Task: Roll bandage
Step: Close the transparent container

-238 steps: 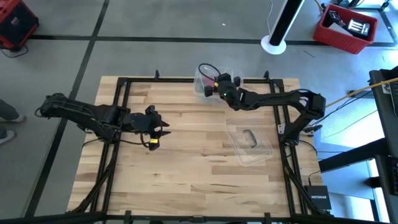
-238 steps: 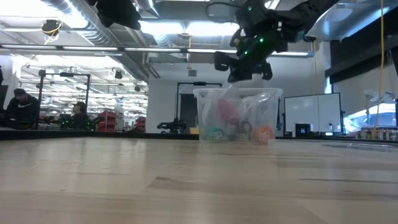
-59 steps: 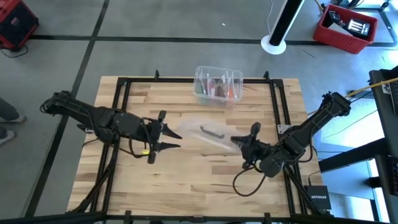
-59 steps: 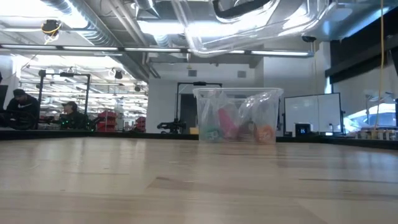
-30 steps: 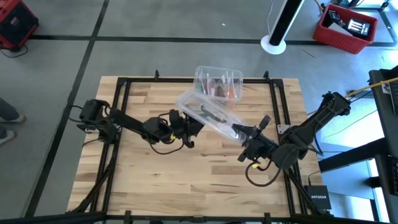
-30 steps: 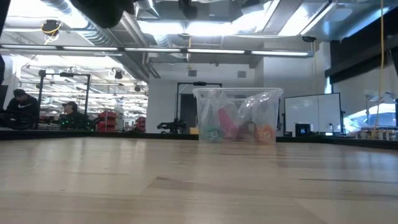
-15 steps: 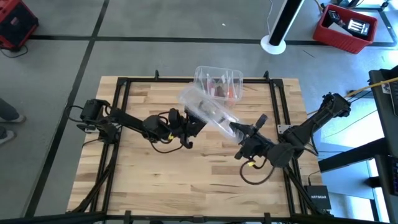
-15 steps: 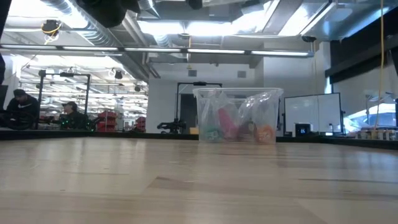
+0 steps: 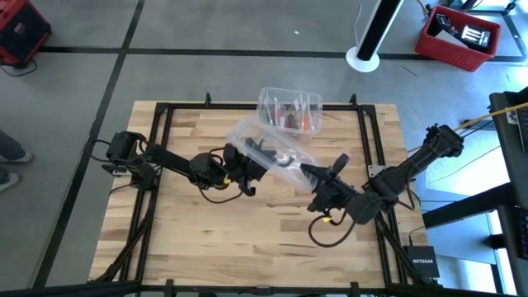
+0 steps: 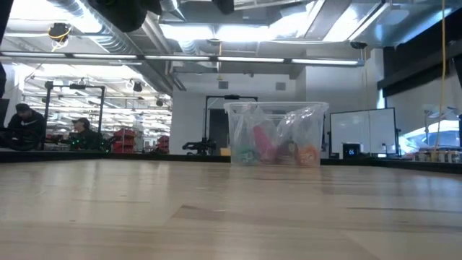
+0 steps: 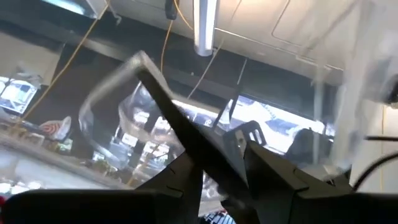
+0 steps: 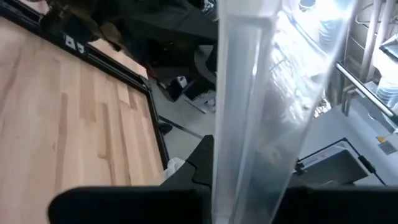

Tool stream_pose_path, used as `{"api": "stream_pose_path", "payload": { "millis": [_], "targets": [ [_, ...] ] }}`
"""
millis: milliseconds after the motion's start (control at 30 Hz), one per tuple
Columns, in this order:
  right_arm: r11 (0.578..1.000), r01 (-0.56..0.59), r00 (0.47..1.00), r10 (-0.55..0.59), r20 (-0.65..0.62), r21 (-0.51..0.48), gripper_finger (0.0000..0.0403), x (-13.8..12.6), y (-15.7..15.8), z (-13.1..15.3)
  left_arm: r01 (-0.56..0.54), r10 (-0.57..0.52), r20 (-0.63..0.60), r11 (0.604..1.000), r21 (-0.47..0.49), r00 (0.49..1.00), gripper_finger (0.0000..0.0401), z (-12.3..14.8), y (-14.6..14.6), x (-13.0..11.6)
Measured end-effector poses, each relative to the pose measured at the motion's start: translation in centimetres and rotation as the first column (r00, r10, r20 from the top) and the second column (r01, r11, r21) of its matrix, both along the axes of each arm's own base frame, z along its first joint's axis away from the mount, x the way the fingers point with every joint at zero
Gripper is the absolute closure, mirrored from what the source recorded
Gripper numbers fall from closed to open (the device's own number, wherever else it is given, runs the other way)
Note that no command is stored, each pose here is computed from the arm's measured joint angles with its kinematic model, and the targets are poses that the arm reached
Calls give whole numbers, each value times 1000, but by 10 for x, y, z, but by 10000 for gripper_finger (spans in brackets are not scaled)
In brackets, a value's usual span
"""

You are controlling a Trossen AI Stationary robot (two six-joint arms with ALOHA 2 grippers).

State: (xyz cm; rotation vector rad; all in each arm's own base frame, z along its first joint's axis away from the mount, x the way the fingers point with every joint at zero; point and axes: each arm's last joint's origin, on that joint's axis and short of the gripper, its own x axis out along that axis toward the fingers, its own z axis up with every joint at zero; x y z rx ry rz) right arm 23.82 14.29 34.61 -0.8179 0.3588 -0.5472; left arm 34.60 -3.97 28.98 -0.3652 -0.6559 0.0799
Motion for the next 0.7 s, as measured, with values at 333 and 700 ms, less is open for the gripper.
{"api": "stream_pose_path", "payload": {
  "millis": [333, 700],
  "targets": [
    [1000, 26, 999, -26, 17, 13, 321, 0, 0, 0, -20, 20, -1, 999, 26, 1000, 380, 1, 0, 0],
    [984, -103, 991, 88, 102, 144, 170, -40, 6, 18, -203, 218, -66, 961, 188, 974, 381, 40, 16, -24]
  ]
}}
